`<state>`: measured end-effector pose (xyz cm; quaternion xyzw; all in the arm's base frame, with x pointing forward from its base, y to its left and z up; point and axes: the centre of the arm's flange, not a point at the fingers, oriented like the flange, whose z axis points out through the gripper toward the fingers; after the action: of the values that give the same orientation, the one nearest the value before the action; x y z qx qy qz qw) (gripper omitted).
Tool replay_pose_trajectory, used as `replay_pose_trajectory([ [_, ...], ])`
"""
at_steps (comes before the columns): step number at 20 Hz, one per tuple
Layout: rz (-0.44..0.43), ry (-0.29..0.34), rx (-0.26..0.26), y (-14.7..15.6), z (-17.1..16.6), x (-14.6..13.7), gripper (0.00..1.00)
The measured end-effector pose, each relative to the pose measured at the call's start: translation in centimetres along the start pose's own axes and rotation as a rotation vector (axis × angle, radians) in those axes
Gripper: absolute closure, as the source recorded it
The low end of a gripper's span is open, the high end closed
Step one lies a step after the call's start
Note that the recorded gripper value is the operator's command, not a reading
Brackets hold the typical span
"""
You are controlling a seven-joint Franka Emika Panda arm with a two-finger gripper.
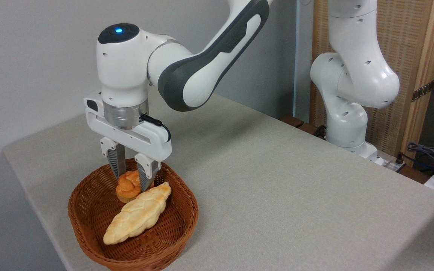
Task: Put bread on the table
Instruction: 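Close the gripper fingers around the small orange bun, then lift the orange bun out of the basket and carry it beside the basket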
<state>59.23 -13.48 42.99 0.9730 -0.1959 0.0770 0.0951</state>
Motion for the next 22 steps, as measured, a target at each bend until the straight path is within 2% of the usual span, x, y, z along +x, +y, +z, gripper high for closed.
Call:
replay_pose_trajectory([
  [10,-0.058,0.047,-0.040,-1.1,-1.4,0.4,0.63],
  [12,-0.081,0.077,-0.052,-1.7,-2.7,0.8,0.63],
  [16,-0.103,0.123,-0.044,-3.0,-6.6,0.3,0.62],
  [18,-0.040,0.095,-0.054,-2.9,-8.7,-0.8,0.62],
  [22,0.188,-0.010,-0.104,-2.7,-13.5,-4.7,0.57],
])
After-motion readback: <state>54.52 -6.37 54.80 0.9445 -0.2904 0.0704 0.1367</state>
